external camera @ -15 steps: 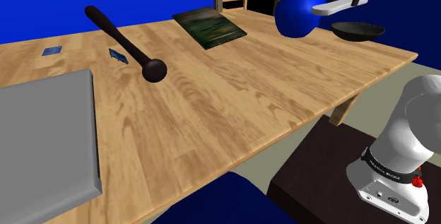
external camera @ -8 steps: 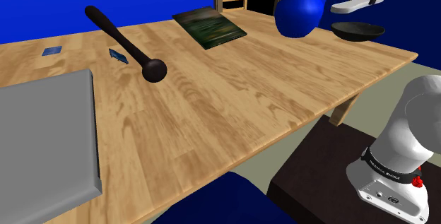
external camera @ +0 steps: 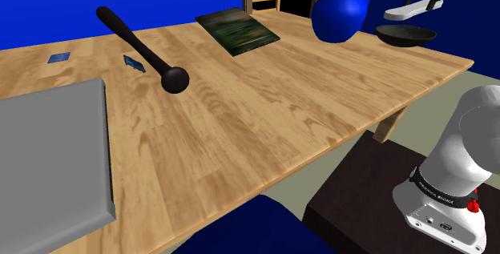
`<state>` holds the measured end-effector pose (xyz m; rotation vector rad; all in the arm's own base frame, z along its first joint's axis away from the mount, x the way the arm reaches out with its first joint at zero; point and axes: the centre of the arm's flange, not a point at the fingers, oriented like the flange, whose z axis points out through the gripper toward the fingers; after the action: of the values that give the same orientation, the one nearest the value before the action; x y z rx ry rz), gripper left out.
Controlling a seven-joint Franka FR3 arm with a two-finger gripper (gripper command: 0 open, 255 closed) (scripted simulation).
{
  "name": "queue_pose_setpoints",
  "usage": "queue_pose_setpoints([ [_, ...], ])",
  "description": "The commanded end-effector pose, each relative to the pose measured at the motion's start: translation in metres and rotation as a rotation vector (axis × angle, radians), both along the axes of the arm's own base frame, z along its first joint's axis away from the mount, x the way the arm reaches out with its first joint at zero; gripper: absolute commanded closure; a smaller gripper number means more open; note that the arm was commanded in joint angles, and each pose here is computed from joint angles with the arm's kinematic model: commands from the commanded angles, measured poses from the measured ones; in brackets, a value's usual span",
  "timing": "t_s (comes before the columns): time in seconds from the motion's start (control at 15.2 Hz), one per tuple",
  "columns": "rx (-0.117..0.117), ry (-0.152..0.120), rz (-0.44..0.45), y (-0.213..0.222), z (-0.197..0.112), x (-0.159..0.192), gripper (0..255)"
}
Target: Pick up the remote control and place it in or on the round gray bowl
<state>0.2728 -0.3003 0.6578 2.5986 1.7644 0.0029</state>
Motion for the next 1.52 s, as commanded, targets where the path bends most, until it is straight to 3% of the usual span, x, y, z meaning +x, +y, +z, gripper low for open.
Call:
queue_pose_setpoints([
  [0.0, 0.0, -0.001, 0.0, -0.001, -0.01, -0.001, 255],
  [0.59, 0.0, -0.001, 0.0, -0.001, -0.057, -0.001, 255],
  [1.12, 0.0, -0.001, 0.0, -0.001, -0.057, -0.001, 255],
  [1.19, 0.0, -0.001, 0.0, -0.001, -0.057, 0.0, 0],
  [1.45, 0.0, -0.001, 0.0, -0.001, -0.057, -0.001, 0],
])
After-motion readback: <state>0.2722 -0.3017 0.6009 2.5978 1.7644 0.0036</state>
